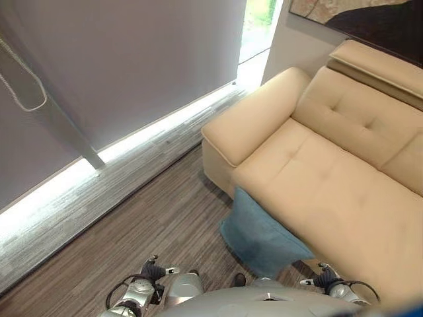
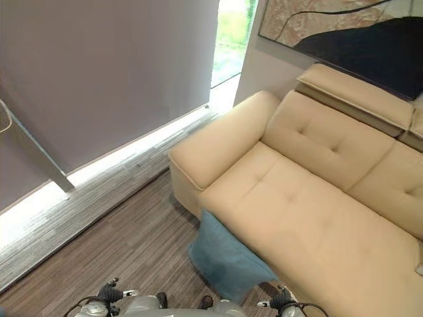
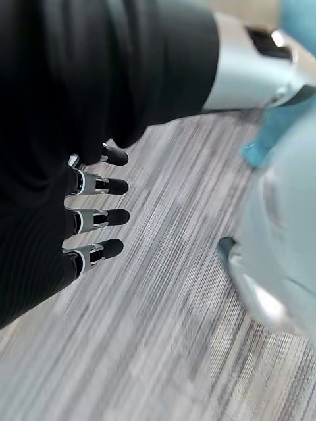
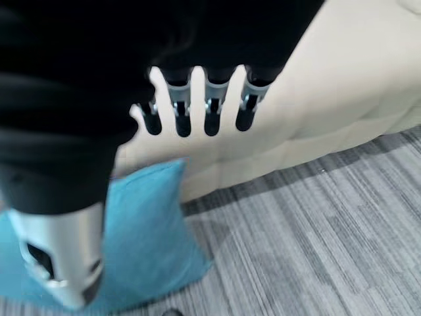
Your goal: Pick up all the scattered cushions and arrange them neatly on the sofa.
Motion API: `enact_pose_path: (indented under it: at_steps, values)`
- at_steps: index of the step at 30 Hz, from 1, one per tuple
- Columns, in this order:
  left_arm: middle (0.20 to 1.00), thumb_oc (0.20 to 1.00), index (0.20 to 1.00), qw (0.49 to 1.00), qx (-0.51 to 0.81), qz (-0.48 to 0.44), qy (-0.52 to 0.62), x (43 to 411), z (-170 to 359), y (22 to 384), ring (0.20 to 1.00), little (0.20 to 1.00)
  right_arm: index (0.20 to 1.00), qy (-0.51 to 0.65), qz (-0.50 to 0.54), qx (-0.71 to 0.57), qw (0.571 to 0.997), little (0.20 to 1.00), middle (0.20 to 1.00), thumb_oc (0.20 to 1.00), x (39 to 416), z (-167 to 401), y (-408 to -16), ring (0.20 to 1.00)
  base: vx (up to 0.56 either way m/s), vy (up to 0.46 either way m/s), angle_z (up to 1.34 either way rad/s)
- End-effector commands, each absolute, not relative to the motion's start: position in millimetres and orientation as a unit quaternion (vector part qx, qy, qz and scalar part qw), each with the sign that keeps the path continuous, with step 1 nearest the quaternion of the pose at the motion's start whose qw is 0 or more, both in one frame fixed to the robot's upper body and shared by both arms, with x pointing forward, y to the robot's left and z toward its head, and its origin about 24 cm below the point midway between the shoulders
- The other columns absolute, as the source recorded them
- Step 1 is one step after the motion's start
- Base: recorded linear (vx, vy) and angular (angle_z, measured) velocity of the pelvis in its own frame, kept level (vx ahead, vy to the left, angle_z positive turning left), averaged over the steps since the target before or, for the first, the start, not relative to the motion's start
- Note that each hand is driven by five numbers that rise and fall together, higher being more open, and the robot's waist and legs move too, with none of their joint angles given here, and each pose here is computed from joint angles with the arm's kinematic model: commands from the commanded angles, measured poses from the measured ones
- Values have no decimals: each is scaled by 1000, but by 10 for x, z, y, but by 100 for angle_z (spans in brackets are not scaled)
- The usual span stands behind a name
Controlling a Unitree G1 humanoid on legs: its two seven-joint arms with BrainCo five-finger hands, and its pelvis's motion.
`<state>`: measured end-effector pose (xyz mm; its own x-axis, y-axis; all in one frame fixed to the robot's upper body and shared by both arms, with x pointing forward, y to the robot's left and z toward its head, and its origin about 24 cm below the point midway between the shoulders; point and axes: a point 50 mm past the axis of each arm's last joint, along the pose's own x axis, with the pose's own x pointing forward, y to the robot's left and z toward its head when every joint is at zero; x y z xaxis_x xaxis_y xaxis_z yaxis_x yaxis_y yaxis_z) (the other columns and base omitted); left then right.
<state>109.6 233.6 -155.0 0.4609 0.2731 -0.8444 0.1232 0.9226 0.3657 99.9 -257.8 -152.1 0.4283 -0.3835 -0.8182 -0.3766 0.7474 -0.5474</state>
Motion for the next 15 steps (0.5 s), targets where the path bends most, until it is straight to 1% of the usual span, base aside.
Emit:
enact_pose_path:
  at_steps: [1,4,9,11,15]
  values:
    - [1000,1000,1000,840,193,54,505,1212,-1503,2406,1000,1000,1000,506,-18,-363,782,1000,1000,1000,1242,-1441,-2618,1000,102,198,-77]
    - [1000,1000,1000,833,193,54,516,1153,-1523,2412,1000,1000,1000,511,-13,-361,780,1000,1000,1000,1224,-1453,-2603,1000,76,226,-82]
    - [1000,1000,1000,831,203,69,513,1159,-1487,2534,1000,1000,1000,491,-4,-358,794,1000,1000,1000,1377,-1433,-2489,1000,1,226,-66]
    - [1000,1000,1000,830,203,75,515,1147,-1484,2559,1000,1000,1000,487,-2,-359,796,1000,1000,1000,1402,-1427,-2475,1000,-16,76,-135]
    - [1000,1000,1000,822,201,93,525,1071,-1474,2667,1000,1000,1000,473,2,-359,805,1000,1000,1000,1475,-1407,-2435,1000,4,24,-99]
